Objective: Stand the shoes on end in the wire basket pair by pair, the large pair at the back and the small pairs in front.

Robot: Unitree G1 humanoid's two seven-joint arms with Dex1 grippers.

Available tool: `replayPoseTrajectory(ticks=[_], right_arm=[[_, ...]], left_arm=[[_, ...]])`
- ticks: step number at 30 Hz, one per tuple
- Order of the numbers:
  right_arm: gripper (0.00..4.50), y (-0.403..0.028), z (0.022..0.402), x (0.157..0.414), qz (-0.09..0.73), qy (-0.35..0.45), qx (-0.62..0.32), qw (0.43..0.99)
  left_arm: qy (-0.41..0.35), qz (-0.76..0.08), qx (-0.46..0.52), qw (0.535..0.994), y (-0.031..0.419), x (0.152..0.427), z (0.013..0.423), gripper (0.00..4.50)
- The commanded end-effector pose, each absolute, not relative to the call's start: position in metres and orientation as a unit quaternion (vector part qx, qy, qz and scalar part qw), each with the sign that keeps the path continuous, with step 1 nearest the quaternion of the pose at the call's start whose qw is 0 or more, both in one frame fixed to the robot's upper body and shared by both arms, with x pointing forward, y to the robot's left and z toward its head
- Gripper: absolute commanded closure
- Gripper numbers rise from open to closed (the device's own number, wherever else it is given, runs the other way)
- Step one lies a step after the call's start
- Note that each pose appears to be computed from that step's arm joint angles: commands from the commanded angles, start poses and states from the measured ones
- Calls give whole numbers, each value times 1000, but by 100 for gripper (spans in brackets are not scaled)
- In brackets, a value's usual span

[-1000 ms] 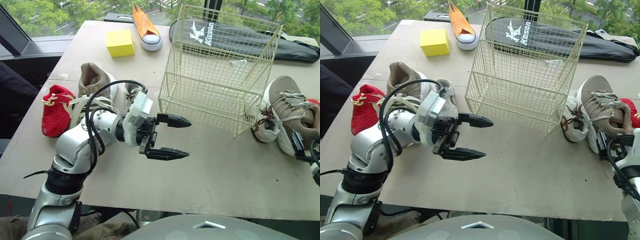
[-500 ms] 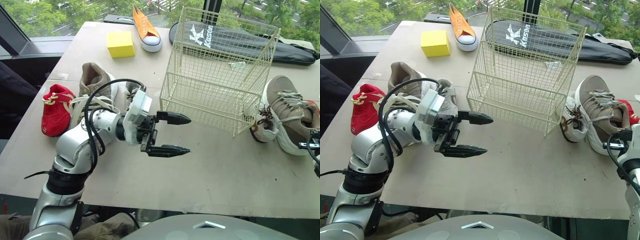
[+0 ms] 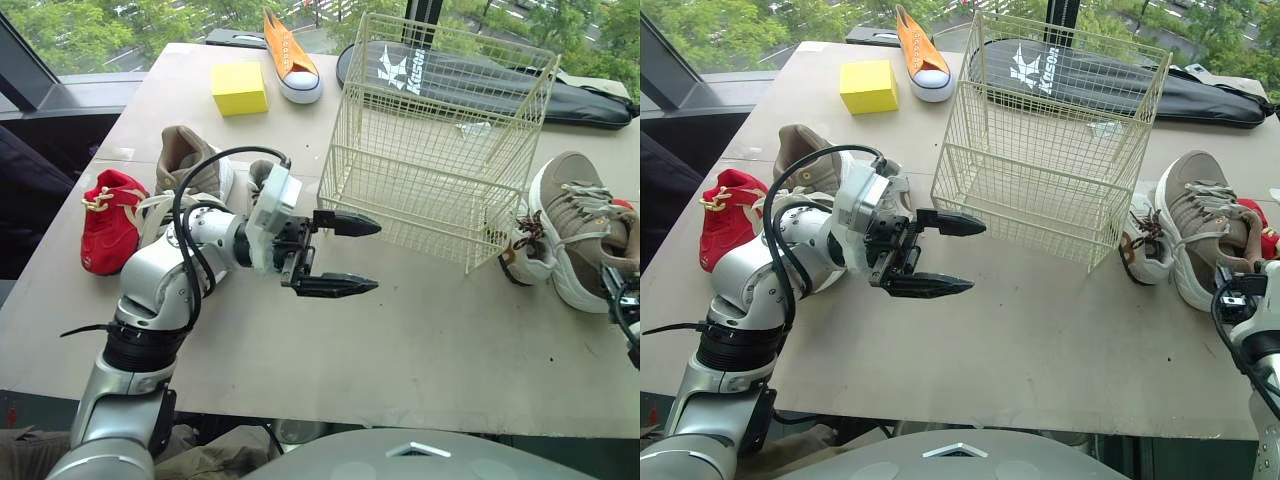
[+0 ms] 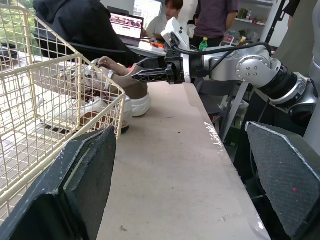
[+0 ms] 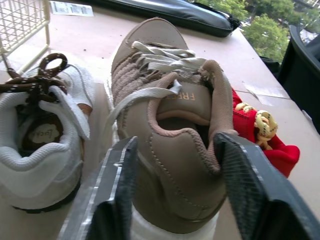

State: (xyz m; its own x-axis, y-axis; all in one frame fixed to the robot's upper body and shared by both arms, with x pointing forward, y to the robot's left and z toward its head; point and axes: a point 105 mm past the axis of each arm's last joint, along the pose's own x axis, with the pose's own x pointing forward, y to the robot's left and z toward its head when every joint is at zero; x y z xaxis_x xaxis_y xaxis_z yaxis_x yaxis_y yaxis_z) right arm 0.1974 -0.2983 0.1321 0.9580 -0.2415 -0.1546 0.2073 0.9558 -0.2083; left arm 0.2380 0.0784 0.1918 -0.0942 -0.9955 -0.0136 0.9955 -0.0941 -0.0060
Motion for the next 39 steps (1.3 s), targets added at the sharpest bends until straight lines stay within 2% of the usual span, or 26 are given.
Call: replayPoseTrajectory(ticks=[1,2,3,9,13,21,23,26,30,31,32,35,39], right_arm=[[58,-305,150,189,-145,66,-106,982],[9,-305,151,189,-148,67,-111,981],[3,-306,151,188,-149,68,-115,980],[3,-309,170,189,-166,26,-131,977],[3,-320,149,189,-169,76,-112,976],[3,-330,115,216,-161,137,-58,976],[57,-329,108,217,-154,146,-53,976],[185,-327,103,217,-147,147,-50,977],[326,-328,99,214,-145,152,-62,976],[342,-329,98,213,-143,152,-69,975],[389,-329,102,212,-144,140,-73,977],[440,-327,122,212,-139,92,-111,980],[444,-319,169,211,-134,0,-171,976]], left_arm=[[-11,-747,11,664,78,235,199,0],[-10,-748,11,664,78,235,199,0],[-10,-748,10,664,77,234,199,0],[-10,-748,10,663,78,233,200,0],[-10,-748,10,663,77,231,201,0],[-13,-742,12,671,77,233,202,0],[-14,-739,13,673,77,232,202,0],[-15,-736,14,676,76,232,202,0],[-14,-734,14,679,76,232,202,0],[-14,-734,13,679,76,232,201,0],[-13,-733,13,680,76,233,200,0],[-21,-728,13,685,76,237,201,0],[-42,-718,6,695,73,246,211,0]])
